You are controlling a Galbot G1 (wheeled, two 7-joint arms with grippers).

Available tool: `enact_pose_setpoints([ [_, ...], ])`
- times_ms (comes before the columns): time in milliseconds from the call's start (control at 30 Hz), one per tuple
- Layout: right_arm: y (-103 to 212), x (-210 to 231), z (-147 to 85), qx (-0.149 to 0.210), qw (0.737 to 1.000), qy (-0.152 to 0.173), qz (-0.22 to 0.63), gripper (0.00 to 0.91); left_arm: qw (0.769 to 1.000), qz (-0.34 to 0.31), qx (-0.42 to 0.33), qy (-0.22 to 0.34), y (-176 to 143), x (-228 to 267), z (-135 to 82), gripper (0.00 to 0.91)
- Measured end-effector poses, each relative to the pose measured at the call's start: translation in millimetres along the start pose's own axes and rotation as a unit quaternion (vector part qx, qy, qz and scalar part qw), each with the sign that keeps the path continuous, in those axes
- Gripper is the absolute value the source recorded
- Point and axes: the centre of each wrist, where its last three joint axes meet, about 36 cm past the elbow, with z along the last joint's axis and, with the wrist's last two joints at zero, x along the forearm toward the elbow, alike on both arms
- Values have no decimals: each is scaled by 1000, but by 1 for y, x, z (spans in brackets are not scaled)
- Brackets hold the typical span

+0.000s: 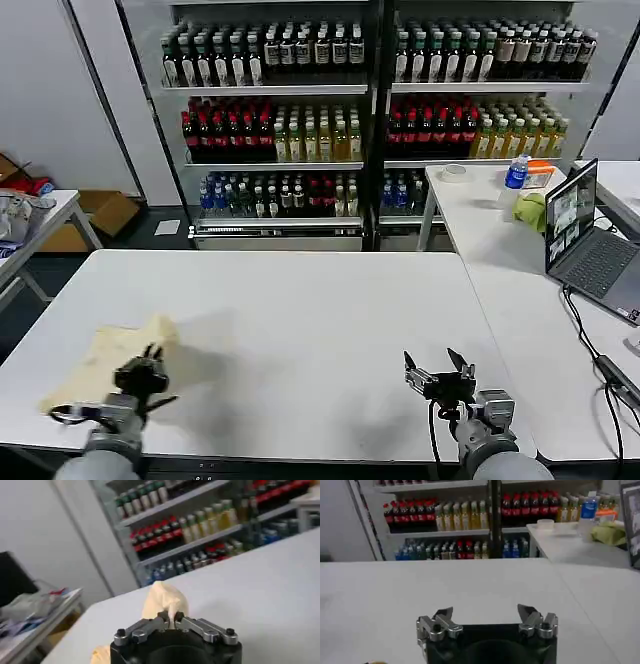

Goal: Fold and organize the clothes.

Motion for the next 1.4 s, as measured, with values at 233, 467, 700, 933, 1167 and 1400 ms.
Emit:
enact_pose_setpoints([
  [233,-1,-2,0,-1,1000,-1,2,907,999,31,-8,-1,-55,-2,-7,10],
  [467,-2,-6,-1,0,1000,-2,3,907,998,54,16,2,-101,-18,-22,10],
  [700,-5,-11,-2,2,1000,-4,5,907,995,87,56,4,-146,-42,-43,10],
  [933,-8,-13,-7,3,1000,-11,6,907,989,125,83,13,-186,-64,-64,554],
  [1167,-10,-16,-10,5,1000,-22,4,907,976,176,130,6,-216,-69,-87,907],
  [1400,-8,-20,-11,5,999,-32,-2,907,951,234,205,3,-219,-64,-94,907],
])
